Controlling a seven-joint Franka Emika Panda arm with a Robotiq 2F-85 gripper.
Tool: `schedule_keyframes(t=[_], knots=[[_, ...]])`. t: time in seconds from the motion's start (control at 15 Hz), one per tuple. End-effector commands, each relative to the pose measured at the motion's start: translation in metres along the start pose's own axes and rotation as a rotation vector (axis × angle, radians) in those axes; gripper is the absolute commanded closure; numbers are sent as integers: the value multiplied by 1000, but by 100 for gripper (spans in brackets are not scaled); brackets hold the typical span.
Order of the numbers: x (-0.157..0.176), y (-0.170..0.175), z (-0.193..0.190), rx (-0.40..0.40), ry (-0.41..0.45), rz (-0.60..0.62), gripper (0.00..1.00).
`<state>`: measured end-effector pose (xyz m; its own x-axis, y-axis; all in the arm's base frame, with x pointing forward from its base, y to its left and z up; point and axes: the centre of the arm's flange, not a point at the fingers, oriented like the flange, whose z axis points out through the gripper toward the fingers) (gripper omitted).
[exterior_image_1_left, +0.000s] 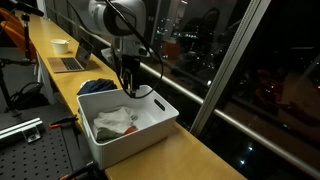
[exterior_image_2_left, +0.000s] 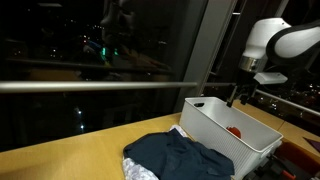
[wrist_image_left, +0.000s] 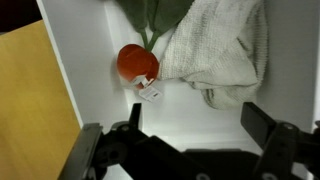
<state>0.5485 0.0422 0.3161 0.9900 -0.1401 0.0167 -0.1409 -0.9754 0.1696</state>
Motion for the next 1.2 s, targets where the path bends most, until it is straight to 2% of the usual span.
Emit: schedule_keyframes(t=[0.0, 0.2, 0.53, 0.8, 1.13], knots=[[21, 17, 61, 7, -40, -2, 0], [19, 15, 111, -15, -93, -4, 0], [8, 10, 160, -73, -166, -19, 0], [2, 18, 166, -131, -174, -22, 0], [7, 28, 150, -177, -139, -16, 0]])
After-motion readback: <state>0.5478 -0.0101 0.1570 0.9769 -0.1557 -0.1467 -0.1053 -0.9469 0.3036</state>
